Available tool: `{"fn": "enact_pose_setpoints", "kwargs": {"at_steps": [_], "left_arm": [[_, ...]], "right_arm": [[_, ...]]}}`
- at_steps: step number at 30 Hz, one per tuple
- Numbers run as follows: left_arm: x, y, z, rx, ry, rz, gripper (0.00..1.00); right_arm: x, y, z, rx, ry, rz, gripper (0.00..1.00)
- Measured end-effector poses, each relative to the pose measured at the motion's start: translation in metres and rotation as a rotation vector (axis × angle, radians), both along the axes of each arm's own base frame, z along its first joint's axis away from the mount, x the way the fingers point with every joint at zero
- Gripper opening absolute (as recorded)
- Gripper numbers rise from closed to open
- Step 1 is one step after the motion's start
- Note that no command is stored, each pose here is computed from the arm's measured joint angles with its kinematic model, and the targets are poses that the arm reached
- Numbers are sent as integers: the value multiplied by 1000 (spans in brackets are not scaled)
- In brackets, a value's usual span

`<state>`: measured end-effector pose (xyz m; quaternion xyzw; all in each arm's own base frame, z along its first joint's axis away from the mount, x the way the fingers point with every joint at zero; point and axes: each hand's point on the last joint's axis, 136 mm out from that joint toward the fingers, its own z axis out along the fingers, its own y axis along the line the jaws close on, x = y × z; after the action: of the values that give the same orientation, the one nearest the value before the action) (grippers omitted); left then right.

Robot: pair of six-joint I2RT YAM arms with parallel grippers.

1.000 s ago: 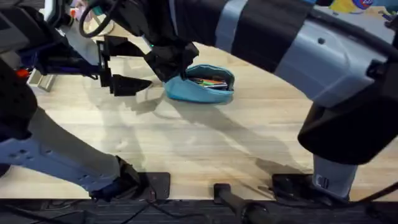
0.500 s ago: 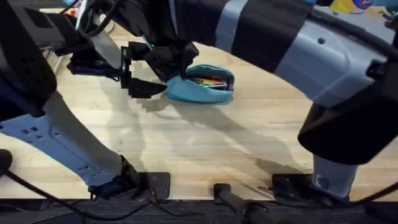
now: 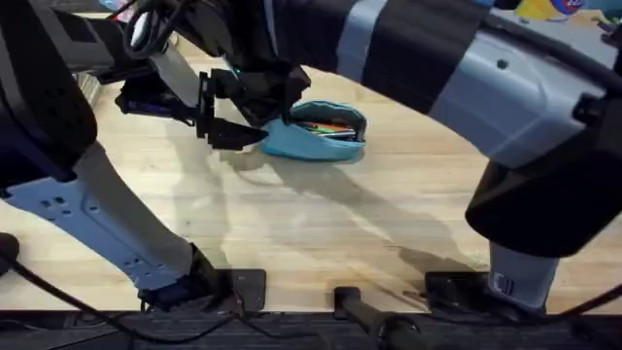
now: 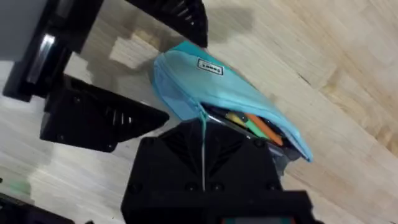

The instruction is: Unzip the bag, pick up the pens from the table one at a time and place them inside, then zip the bag closed.

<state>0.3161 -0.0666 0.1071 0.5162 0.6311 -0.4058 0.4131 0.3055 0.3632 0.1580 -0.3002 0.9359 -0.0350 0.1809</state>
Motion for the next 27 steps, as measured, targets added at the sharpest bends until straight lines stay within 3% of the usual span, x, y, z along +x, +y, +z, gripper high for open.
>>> {"fn": "enact_pose_setpoints", "kwargs": {"at_steps": [3,9,10,27], "left_arm": [[0,-1,0,1,0,-5,677],[-3,-2,-3,21,0,-23,84],[-3,-2,-3,21,0,-23,54],[-3,-2,-4,23,1,-24,44]], "right_arm": [[0,0,0,0,0,0,31],[0,0,0,0,0,0,31],[0,0,0,1,-1,0,31],[0,0,0,-3,1,5,31]]}}
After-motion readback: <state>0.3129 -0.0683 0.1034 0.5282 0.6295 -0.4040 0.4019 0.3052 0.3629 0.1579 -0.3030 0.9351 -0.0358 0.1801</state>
